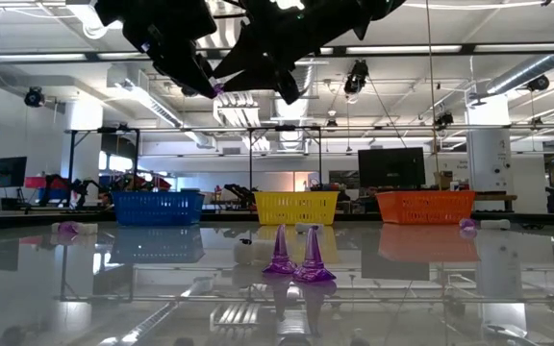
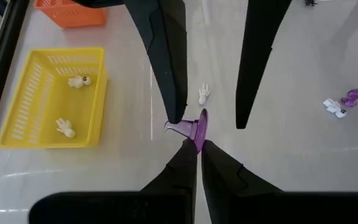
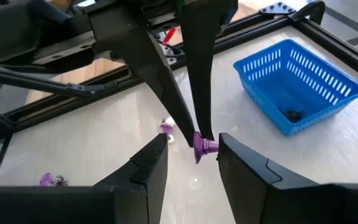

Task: Sort Halloween decoration
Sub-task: Put the purple hat toy into the orange bin

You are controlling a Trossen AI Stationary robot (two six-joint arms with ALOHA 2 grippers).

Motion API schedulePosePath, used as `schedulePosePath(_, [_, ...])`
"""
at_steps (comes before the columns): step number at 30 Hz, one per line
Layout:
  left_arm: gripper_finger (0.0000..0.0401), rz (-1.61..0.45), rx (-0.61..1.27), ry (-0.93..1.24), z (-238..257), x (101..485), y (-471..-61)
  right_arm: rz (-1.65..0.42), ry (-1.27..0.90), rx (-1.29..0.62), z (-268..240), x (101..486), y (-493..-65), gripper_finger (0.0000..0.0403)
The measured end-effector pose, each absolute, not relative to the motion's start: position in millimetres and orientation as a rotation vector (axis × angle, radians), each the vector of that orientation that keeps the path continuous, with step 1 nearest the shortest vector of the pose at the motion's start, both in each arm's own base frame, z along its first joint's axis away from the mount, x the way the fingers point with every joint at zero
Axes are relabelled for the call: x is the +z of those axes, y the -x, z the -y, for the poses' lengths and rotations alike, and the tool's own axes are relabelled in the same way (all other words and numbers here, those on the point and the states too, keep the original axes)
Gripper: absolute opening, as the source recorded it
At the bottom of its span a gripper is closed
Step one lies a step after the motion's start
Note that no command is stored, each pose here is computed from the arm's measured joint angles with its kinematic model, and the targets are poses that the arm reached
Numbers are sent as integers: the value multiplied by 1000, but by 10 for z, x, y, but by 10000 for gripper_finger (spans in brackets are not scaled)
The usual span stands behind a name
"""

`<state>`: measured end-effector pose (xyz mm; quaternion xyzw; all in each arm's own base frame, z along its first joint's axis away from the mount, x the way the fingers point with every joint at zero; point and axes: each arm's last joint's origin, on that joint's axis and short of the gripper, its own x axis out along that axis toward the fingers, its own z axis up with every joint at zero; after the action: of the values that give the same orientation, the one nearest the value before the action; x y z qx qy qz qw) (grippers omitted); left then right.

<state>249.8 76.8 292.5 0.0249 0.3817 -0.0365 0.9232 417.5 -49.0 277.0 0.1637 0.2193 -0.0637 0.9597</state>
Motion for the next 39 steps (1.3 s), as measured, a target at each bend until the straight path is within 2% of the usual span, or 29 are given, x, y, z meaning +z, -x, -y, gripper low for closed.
schedulePosePath(8, [0,-795,-69,-48,-776,2918,-2488,-495,-343,-145,487,2725,-4151,116])
schedulePosePath(24, [0,-782,-75,-71,-778,2927,-2495,-467,-345,-169,496,2747,-4161,55])
schedulePosePath(35, [0,-757,-73,-78,-783,2946,-2511,-446,-359,-172,499,2765,-4168,45])
schedulePosePath(39, [0,-752,-73,-76,-783,2949,-2514,-445,-360,-177,500,2767,-4167,16])
